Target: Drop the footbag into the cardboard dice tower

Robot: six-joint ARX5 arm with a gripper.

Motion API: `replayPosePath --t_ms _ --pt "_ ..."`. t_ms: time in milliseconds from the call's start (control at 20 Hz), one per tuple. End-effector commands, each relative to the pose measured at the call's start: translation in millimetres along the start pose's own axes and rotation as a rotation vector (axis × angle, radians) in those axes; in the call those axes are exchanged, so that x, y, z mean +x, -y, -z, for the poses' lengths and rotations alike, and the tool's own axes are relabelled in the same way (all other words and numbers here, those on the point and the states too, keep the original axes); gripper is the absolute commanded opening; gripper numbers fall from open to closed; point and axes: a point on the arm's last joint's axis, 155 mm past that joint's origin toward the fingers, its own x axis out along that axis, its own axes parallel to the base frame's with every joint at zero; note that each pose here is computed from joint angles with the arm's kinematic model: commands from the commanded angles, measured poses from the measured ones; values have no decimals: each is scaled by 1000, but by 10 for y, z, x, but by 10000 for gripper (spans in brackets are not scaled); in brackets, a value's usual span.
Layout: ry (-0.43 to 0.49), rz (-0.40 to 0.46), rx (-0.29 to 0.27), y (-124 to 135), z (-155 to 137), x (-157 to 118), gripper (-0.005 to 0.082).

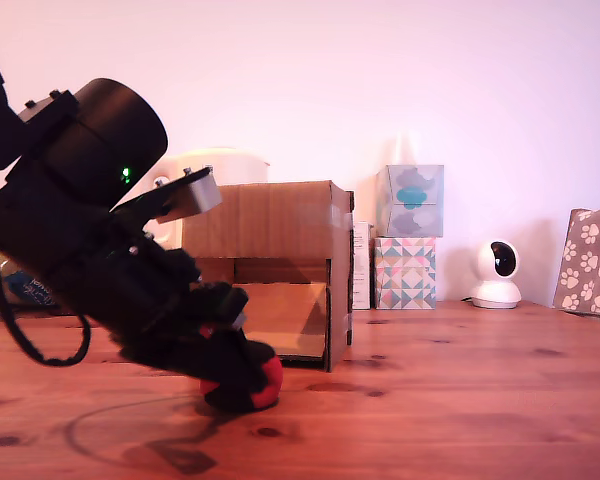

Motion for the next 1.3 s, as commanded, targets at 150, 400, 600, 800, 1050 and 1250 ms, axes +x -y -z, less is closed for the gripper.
replayPosePath --t_ms 150,400,600,800,1050,1250 --pt "33 11 7 74 -196 -219 70" --pt "135 7 28 179 -607 -832 70" --pt "243 -42 44 165 -883 -1232 70" --pt "475 -133 64 48 -1423 -1564 72" --pt "712 -204 108 -41 -1957 -1780 72" --pt "675 -244 88 -281 -2148 -1591 77"
